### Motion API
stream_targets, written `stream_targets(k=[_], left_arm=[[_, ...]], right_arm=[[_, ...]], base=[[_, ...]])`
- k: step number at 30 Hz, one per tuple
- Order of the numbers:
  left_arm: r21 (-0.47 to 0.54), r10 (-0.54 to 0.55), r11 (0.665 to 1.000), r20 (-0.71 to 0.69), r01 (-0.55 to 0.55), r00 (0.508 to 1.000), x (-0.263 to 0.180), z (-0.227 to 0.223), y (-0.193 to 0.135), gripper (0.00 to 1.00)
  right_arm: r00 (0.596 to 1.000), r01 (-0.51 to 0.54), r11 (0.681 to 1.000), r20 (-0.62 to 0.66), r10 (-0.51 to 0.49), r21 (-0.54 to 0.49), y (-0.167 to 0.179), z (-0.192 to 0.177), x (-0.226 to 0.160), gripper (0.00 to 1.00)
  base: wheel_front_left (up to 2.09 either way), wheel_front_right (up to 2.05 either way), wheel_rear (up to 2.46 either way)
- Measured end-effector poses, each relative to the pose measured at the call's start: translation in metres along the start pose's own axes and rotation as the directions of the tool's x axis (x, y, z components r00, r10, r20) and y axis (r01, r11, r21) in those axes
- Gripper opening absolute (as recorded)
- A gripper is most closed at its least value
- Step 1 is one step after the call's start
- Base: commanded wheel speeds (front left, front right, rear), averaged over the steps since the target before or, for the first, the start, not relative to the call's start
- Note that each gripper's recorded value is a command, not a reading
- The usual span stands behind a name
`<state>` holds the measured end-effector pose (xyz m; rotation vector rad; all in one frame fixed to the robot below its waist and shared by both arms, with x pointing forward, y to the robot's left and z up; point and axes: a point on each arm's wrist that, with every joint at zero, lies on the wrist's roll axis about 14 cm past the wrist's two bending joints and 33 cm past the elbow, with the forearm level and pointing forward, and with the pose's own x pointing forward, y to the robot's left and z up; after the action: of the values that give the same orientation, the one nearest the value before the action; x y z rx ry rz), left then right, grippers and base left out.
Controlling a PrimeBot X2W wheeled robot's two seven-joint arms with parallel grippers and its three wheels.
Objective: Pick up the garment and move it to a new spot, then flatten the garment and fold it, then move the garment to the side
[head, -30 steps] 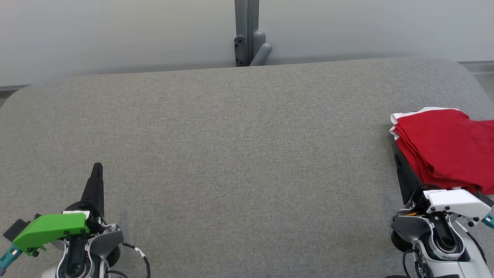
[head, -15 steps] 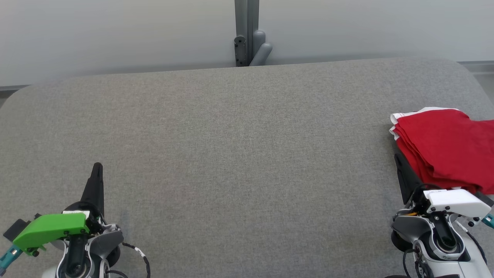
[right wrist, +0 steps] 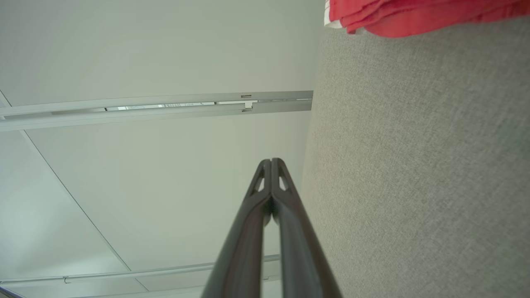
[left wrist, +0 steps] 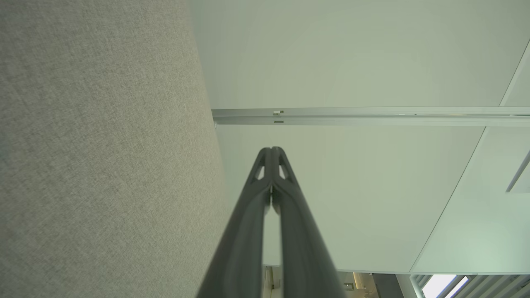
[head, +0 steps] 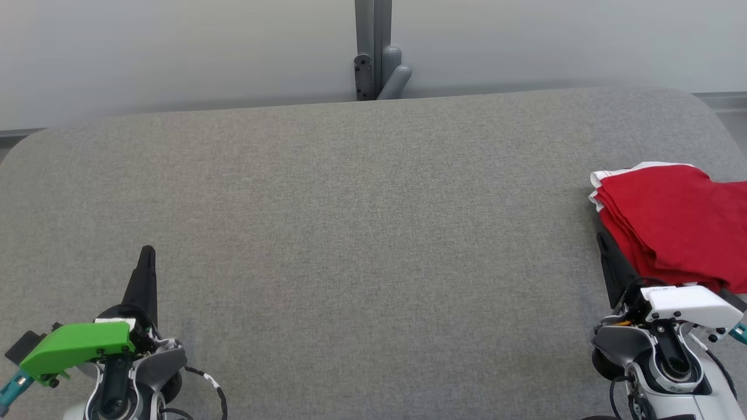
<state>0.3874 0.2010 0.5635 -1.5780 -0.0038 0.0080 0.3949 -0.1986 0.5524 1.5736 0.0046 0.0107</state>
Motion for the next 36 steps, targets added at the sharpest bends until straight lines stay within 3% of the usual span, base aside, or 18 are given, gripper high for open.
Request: stream_targets(k=[36], left_arm=[[0.000,0.000,1.000,0.000,0.000,1.000,0.0000,0.0000,0.0000,0.00]], right_arm=[[1.000,-0.001,1.000,0.000,0.001,-0.001,0.0004,0.0005,0.0001,0.00]], base=[[0.00,0.00,0.00]])
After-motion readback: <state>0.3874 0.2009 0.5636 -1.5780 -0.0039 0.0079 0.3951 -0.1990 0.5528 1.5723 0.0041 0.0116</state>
